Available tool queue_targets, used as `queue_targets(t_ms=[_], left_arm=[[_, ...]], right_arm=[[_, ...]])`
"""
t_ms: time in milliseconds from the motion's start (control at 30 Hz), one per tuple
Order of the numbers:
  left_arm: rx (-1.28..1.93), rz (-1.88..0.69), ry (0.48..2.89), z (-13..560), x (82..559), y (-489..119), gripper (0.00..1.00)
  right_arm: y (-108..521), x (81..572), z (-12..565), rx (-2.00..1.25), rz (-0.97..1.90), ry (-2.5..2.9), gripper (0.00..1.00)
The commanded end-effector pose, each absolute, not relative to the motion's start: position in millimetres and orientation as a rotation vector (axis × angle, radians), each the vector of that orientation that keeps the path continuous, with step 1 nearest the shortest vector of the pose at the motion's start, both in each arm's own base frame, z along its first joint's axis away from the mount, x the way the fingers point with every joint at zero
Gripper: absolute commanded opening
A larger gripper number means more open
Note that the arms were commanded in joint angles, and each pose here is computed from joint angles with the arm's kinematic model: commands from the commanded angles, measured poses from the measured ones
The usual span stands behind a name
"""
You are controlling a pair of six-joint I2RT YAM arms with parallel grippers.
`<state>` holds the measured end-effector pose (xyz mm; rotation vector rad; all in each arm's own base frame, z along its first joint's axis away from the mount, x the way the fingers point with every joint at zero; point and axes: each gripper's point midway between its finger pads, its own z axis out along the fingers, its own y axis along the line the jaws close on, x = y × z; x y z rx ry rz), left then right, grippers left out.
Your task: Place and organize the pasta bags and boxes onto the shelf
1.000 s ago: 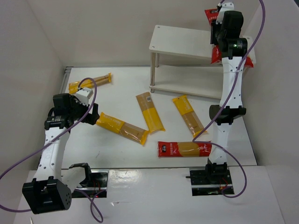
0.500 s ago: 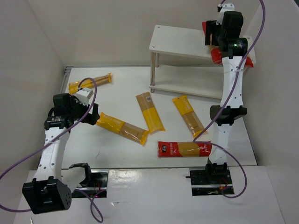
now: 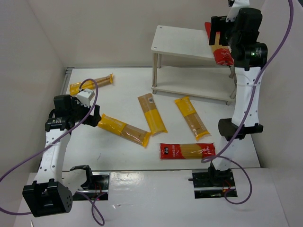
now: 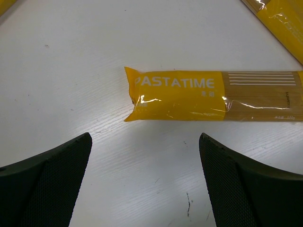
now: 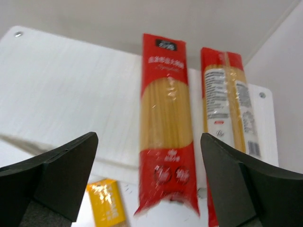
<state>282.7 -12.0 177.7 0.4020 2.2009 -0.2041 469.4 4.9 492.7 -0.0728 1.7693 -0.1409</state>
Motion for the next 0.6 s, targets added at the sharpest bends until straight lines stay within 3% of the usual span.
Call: queue_targets(t_ms=[0, 100, 133, 200, 367, 400, 433, 567], left_arm=[[0.442, -0.205, 2.14, 193, 284, -15, 0.99], [0.433, -0.202, 2.123, 199, 282, -16, 0.99], [0.425, -0.202, 2.114, 202, 281, -16, 0.99], [0.412, -0.193, 2.11, 204, 280, -15, 0.99], [0.335, -0.149, 2.122, 205, 282, -6, 0.99], [0.33, -0.14, 2.124, 205, 282, -5, 0.99], [0.31, -0.131, 2.122, 209, 283, -3, 0.99], [0.273, -0.126, 2.12, 211, 282, 0, 0.99]], right_arm=[[22, 431, 516, -0.094, -0.068, 1.728, 0.99], [35, 403, 520, -0.101, -0.049, 1.695, 1.0], [40, 411, 492, -0.104, -0.062, 1.729, 1.0], [42, 372, 503, -0.077, -0.065, 1.664, 1.0], [45, 344, 414, -0.082, -0.02, 1.798, 1.0], [38, 326, 417, -0.075, -0.006, 1.763, 1.0], [24, 325, 376, -0.054, -0.031, 1.834, 1.0], [1, 296, 317, -0.033, -0.08, 1.881, 1.0]])
